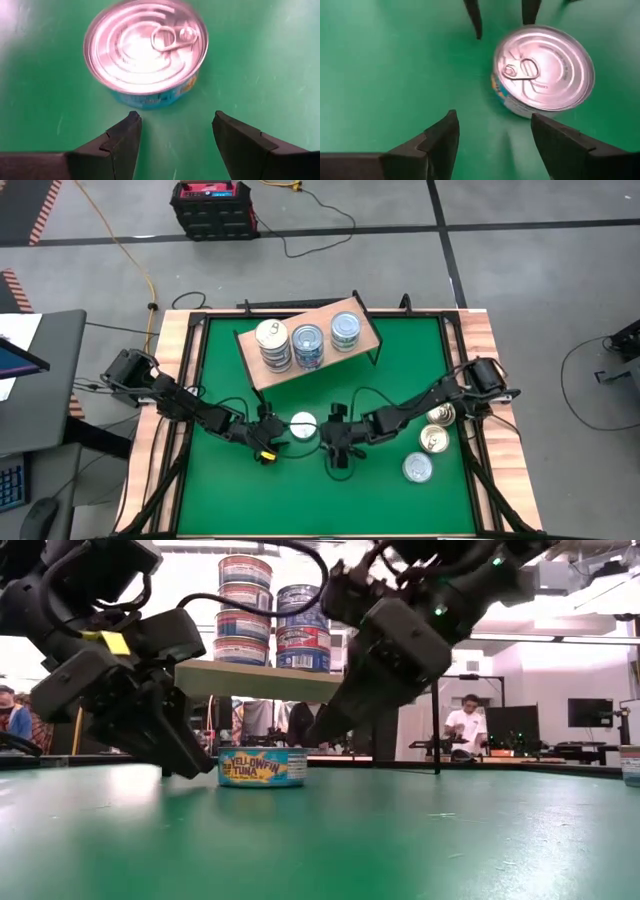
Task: Stack canned seafood by type on shelf
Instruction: Stack the yellow blue tuna can on top of the blue tuna can on the shelf
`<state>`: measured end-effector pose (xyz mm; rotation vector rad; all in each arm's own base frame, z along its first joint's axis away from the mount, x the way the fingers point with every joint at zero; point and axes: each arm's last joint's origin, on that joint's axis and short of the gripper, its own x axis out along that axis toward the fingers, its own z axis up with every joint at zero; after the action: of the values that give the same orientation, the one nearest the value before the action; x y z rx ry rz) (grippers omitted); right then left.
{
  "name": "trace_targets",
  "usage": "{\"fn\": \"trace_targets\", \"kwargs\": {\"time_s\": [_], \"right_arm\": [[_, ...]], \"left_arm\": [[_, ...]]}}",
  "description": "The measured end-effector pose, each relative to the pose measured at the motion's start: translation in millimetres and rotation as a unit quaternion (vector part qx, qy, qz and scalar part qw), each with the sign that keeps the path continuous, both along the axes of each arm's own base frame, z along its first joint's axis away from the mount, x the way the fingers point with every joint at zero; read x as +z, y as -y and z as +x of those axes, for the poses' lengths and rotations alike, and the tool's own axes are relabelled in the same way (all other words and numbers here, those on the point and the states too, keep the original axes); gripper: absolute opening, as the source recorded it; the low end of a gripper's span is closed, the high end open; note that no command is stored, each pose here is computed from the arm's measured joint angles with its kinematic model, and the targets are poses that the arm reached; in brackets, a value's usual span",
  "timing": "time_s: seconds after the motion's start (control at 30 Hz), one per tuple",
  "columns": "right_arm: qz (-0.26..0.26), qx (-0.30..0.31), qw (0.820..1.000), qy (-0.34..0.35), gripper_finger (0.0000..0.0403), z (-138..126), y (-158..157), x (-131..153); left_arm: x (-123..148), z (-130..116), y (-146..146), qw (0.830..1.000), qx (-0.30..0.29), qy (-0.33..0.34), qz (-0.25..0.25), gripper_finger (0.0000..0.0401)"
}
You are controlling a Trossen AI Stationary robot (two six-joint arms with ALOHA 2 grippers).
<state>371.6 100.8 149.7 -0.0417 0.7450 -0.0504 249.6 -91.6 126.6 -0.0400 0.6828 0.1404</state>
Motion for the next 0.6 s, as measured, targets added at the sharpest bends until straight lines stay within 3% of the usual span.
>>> {"fn": "trace_targets", "kwargs": {"time_s": [0.13,0.27,0.43,0.6], "right_arm": [[-0.06,-0.107,0.992,-0.009,0.0276,-5.1,10.2,-2.0],[-0.067,-0.155,0.985,-0.019,0.0276,-0.5,28.5,-13.5],[-0.044,-0.134,0.99,-0.005,0.0276,12.0,33.3,-32.7],[-0.045,-0.113,0.993,0.008,0.0275,16.5,28.0,-34.5]], "left_arm": [[-0.6,-0.6,-0.3,1.0,0.004,-0.003,0.001,0.0236],[0.2,0.1,-1.4,1.0,0.014,0.004,0.013,0.0236],[2.8,2.2,-0.7,1.0,0.017,0.022,0.009,0.0236],[1.8,1.5,-0.3,1.0,0.008,0.015,0.005,0.0236]]}}
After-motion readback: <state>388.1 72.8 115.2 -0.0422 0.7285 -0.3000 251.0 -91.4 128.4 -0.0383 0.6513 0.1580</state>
